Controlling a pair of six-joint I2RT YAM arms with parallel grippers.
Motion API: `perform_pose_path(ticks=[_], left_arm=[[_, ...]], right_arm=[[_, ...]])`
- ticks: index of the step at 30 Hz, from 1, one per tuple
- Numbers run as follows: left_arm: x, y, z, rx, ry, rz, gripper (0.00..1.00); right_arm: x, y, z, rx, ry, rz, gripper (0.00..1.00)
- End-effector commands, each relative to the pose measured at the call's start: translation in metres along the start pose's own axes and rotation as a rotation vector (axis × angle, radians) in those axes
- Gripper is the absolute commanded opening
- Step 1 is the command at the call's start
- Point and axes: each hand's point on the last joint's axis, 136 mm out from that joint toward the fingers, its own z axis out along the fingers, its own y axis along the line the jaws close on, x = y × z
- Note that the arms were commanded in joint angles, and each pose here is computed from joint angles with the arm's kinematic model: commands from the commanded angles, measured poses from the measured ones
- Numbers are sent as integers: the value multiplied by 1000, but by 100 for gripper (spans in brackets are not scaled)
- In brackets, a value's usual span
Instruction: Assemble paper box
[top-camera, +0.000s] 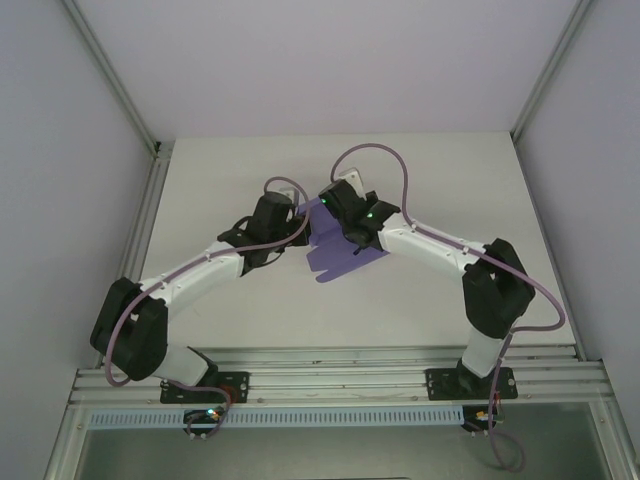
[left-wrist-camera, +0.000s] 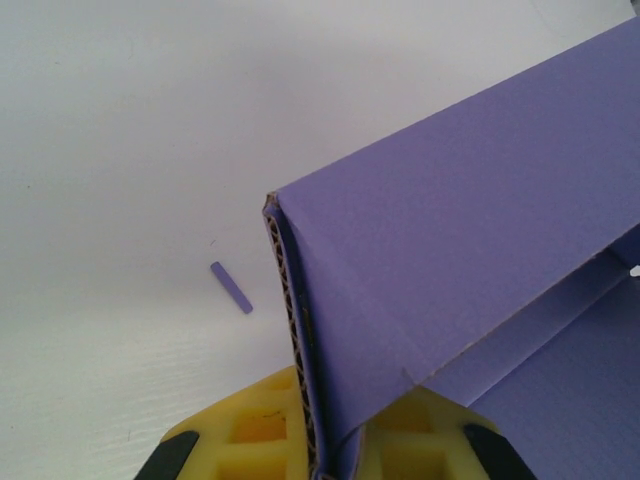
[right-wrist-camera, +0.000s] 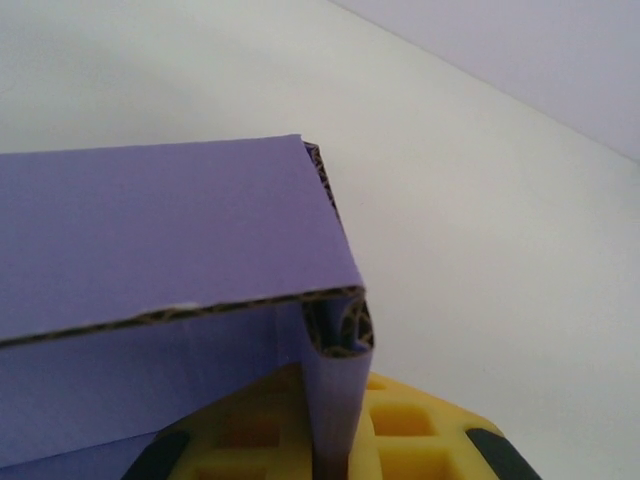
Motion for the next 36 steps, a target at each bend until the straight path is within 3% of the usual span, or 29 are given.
perform_pose_path(ticks=[1, 7, 9, 11, 14, 18, 20, 27, 36], left_arm=[[0, 21, -17, -96, 14, -1, 0], [-1, 19, -15, -94, 19, -3, 0], [-1, 19, -15, -89, 19, -3, 0], [0, 16, -14, -76, 18, -1, 0], [1, 14, -13, -59, 21, -2, 0], [1, 11, -13, -44, 23, 1, 0], [0, 10, -13, -39, 21, 2, 0], [2, 10, -12, -39, 25, 2, 0], [-3, 2, -15, -6, 16, 7, 0]], right_arm=[[37, -101, 15, 523, 130, -172, 10], [38, -101, 19, 557, 132, -176, 12], [40, -89, 27, 481, 136, -158, 10], [42, -58, 38, 247, 110, -82, 10], [29, -15, 31, -112, -31, 69, 12], [4, 16, 2, -444, -207, 179, 24], [-4, 21, -10, -560, -245, 216, 26], [-1, 15, -23, -591, -244, 180, 47], [12, 12, -12, -538, -168, 141, 51]])
